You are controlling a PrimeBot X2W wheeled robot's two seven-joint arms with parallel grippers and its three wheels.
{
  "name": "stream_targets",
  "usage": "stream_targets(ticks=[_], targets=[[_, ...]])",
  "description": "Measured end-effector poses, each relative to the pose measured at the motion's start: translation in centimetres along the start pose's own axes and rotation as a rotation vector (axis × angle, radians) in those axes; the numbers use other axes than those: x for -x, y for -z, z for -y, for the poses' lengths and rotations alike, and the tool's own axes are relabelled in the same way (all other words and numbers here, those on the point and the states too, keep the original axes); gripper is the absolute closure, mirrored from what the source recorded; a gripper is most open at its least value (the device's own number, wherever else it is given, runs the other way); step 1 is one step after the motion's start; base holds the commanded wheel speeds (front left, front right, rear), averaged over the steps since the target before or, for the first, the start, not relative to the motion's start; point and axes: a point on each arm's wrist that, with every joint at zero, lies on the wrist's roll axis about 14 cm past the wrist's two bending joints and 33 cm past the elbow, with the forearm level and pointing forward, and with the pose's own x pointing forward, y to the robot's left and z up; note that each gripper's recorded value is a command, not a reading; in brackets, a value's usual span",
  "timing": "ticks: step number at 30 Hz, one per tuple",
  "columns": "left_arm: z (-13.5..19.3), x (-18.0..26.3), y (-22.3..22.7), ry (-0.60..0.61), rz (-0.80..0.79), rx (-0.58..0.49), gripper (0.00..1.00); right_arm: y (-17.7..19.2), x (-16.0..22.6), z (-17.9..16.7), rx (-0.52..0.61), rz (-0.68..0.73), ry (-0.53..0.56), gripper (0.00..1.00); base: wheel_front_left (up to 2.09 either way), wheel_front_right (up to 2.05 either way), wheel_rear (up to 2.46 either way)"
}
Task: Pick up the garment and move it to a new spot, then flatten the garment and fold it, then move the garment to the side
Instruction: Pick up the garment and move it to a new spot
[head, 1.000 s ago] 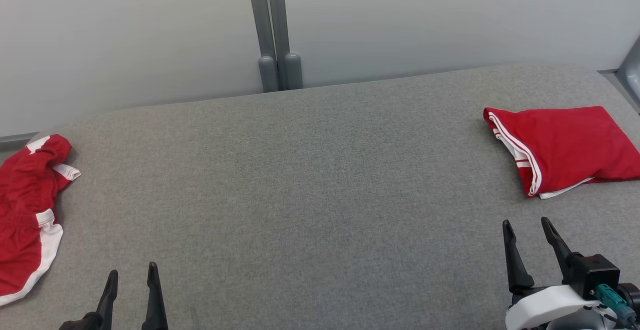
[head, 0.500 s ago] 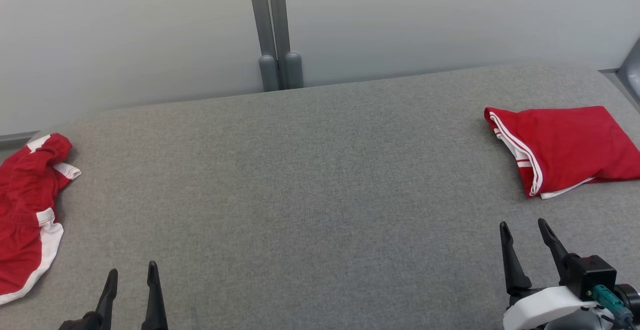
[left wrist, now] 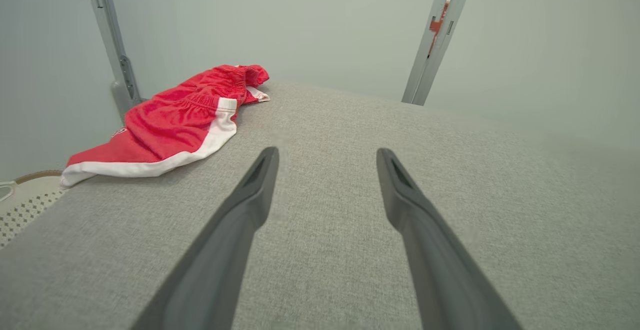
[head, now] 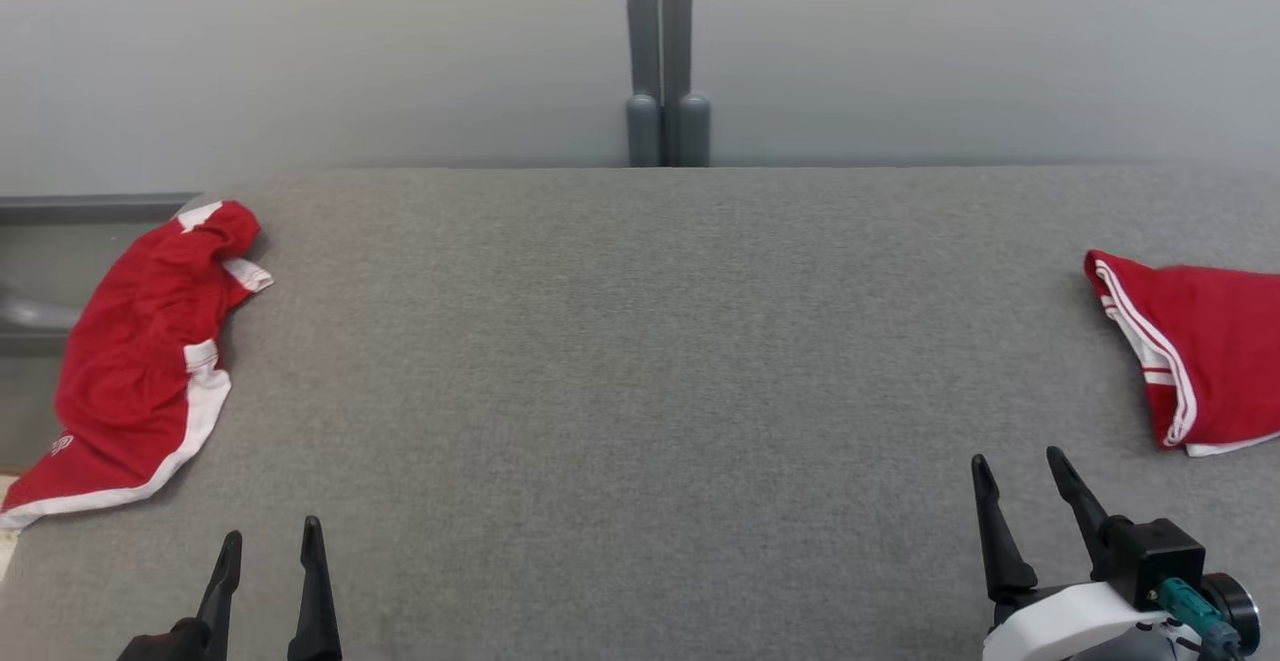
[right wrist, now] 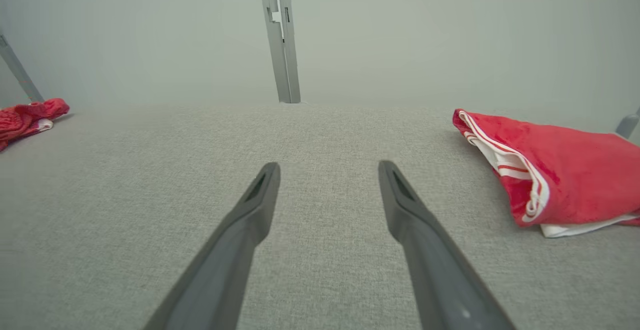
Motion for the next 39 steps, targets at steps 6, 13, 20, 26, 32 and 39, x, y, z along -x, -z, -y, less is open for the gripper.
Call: stream_targets(ticks=[6, 13, 20, 26, 32, 39], targets=[[-4.3, 3.1, -0.7, -0.144, 0.028, 0.003, 0.0, 0.3, -2.2, -4.8, -0.013, -0.01, -0.149, 0.0, 0.0, 0.0, 0.0], [-7.1, 6.1, -1.2, -0.255, 0.053, 0.007, 0.0, 0.6, -3.6, -8.9, -0.02, -0.021, -0.269, 0.0, 0.0, 0.0, 0.0], [-8.0, 5.3, -2.4, -0.287, 0.086, 0.026, 0.0, 0.8, -4.9, -9.2, -0.013, -0.02, -0.291, 0.0, 0.0, 0.0, 0.0], [-8.9, 1.5, -2.2, -0.308, 0.052, 0.05, 0.0, 0.1, -8.0, -8.1, 0.01, 0.018, -0.289, 0.0, 0.0, 0.0, 0.0], [-11.3, -5.3, -1.2, -0.345, -0.102, 0.049, 0.0, 1.6, -11.5, -6.0, 0.031, 0.014, -0.271, 0.0, 0.0, 0.0, 0.0], [-14.5, -12.2, 2.7, -0.424, -0.372, 0.035, 0.0, 5.8, -14.3, -3.7, 0.049, -0.043, -0.259, 0.0, 0.0, 0.0, 0.0]])
